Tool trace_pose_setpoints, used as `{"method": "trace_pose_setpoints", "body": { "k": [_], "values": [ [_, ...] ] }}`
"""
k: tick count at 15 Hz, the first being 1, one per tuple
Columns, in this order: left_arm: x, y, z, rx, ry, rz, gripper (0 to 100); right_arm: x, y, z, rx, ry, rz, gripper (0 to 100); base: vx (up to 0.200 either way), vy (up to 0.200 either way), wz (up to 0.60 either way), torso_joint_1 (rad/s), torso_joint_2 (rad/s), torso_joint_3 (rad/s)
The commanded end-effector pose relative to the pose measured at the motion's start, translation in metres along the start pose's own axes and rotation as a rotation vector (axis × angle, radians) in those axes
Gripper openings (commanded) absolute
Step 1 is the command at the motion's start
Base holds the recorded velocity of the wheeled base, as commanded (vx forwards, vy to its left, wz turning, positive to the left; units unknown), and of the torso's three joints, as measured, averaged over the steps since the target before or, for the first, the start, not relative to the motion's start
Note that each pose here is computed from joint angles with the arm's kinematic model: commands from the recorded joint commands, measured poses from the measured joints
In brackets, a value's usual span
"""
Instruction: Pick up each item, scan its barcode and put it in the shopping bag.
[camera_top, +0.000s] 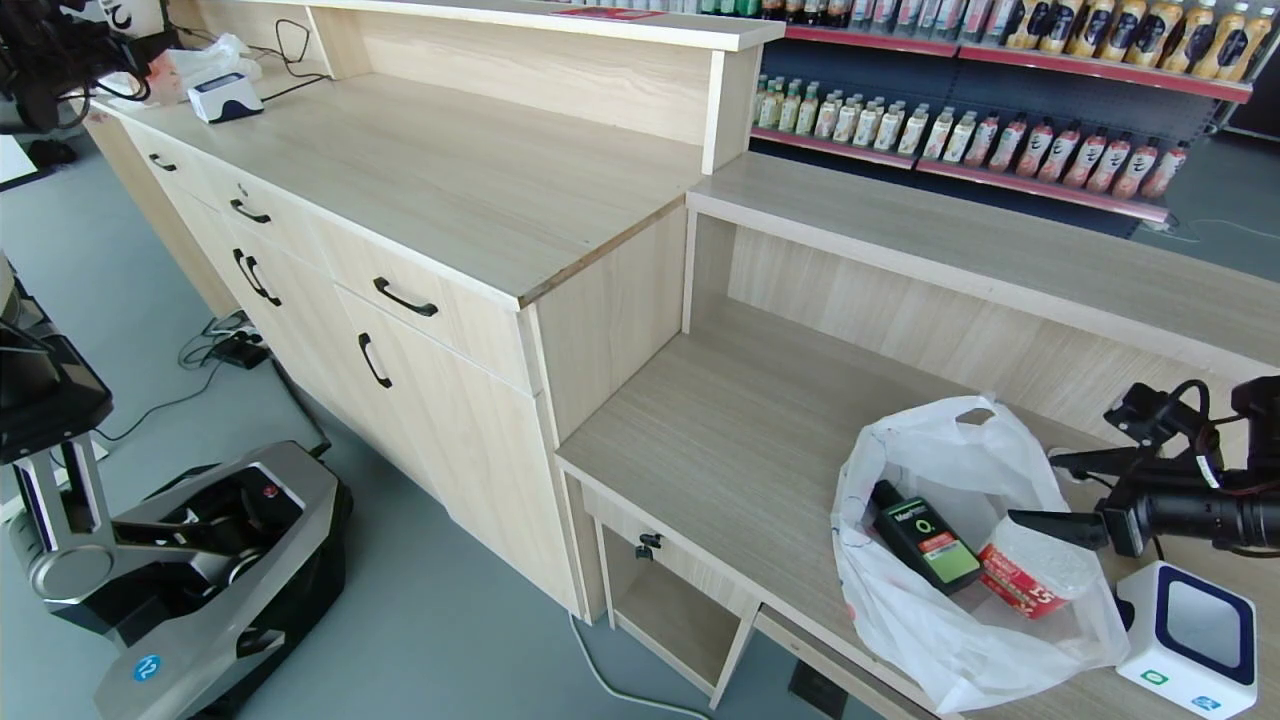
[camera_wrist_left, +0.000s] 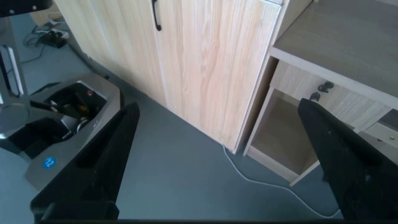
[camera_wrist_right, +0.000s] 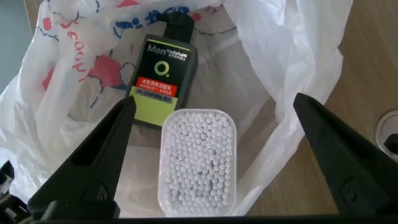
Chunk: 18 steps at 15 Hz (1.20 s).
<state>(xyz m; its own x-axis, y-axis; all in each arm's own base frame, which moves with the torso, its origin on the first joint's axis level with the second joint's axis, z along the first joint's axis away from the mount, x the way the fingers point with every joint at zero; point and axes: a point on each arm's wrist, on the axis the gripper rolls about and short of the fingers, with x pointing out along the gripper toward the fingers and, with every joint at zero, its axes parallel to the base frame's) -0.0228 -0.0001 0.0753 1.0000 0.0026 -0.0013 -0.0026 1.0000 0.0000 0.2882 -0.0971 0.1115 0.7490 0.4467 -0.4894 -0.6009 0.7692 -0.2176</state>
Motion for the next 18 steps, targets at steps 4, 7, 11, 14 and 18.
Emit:
{"method": "trace_pose_setpoints", "body": {
  "k": [4,7,11,14,18],
  "values": [
    [0.000,0.000,0.000,0.000,0.000,0.001,100,-0.064,0.042,0.072,-0.175,-0.144,-0.081,100,0.000,0.000,0.00,0.000,0.00,0.000],
    [0.000,0.000,0.000,0.000,0.000,0.001,100,-0.086,0.055,0.101,-0.222,-0.225,-0.114,100,0.000,0.000,-0.20,0.001,0.00,0.001],
    [0.000,0.000,0.000,0.000,0.000,0.001,100,-0.121,0.072,0.153,-0.194,-0.361,-0.212,100,0.000,0.000,-0.60,0.007,0.00,0.002],
    [0.000,0.000,0.000,0.000,0.000,0.001,100,-0.137,0.093,0.185,-0.014,-0.403,-0.376,100,0.000,0.000,-0.60,0.001,0.00,0.001],
    [0.000,0.000,0.000,0.000,0.000,0.001,100,-0.166,0.117,0.171,0.236,-0.252,-0.682,100,0.000,0.000,-0.60,0.001,0.00,0.001]
  ]
}}
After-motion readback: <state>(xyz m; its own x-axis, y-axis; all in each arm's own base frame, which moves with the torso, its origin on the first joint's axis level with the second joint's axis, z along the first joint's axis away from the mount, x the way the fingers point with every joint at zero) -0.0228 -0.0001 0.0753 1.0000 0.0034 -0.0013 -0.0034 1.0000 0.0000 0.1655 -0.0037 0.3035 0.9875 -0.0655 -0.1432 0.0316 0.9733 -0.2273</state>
